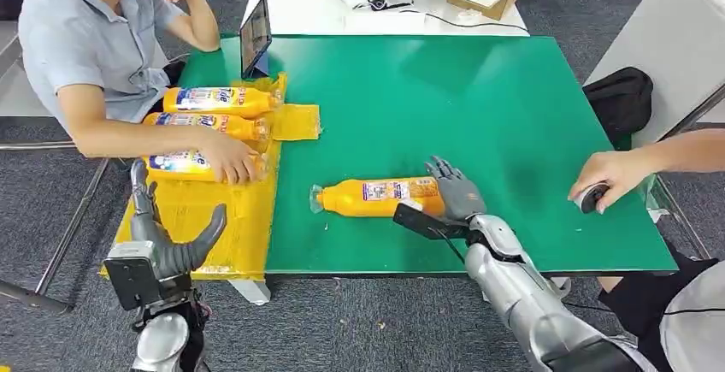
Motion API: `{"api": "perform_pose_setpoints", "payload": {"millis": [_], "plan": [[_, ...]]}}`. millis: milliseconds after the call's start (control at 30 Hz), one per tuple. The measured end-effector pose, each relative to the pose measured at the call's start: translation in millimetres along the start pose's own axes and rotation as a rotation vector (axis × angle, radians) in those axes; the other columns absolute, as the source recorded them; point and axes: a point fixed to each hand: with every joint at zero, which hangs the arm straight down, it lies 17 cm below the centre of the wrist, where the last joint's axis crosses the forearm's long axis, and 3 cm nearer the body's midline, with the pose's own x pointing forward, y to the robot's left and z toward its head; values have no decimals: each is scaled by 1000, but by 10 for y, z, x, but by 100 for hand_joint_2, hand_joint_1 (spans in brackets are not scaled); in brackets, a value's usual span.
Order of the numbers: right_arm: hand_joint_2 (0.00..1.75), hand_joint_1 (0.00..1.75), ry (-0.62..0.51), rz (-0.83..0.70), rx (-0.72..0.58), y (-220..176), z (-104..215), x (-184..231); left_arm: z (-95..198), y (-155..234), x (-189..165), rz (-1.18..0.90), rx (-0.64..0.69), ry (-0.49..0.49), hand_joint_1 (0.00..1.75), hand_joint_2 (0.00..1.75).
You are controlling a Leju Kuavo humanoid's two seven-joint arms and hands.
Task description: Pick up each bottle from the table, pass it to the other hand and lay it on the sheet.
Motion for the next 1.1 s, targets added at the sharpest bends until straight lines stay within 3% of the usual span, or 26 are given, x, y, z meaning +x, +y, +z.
{"api": "perform_pose_setpoints", "payload": {"millis": [467,633,700,733,767,933,967,1100], "plan": [[175,0,-19,-24,85,228,-73,189,-86,-138,4,9,-24,-12,0,175],[175,0,13,-42,177,363,-97,205,-125,-186,4,24,-30,-17,0,175],[175,143,44,-15,238,440,-99,175,-143,-191,11,28,-28,-20,0,175],[175,162,51,2,263,448,-112,172,-155,-192,10,28,-28,-21,0,175],[175,171,54,8,280,447,-125,178,-161,-196,9,29,-29,-23,0,175],[175,166,51,26,333,469,-149,219,-183,-209,-17,36,-28,-23,0,175],[175,175,51,30,340,472,-154,228,-183,-212,-23,38,-28,-21,0,175],[175,175,55,48,367,481,-171,253,-177,-221,-53,40,-29,-14,0,175]]}}
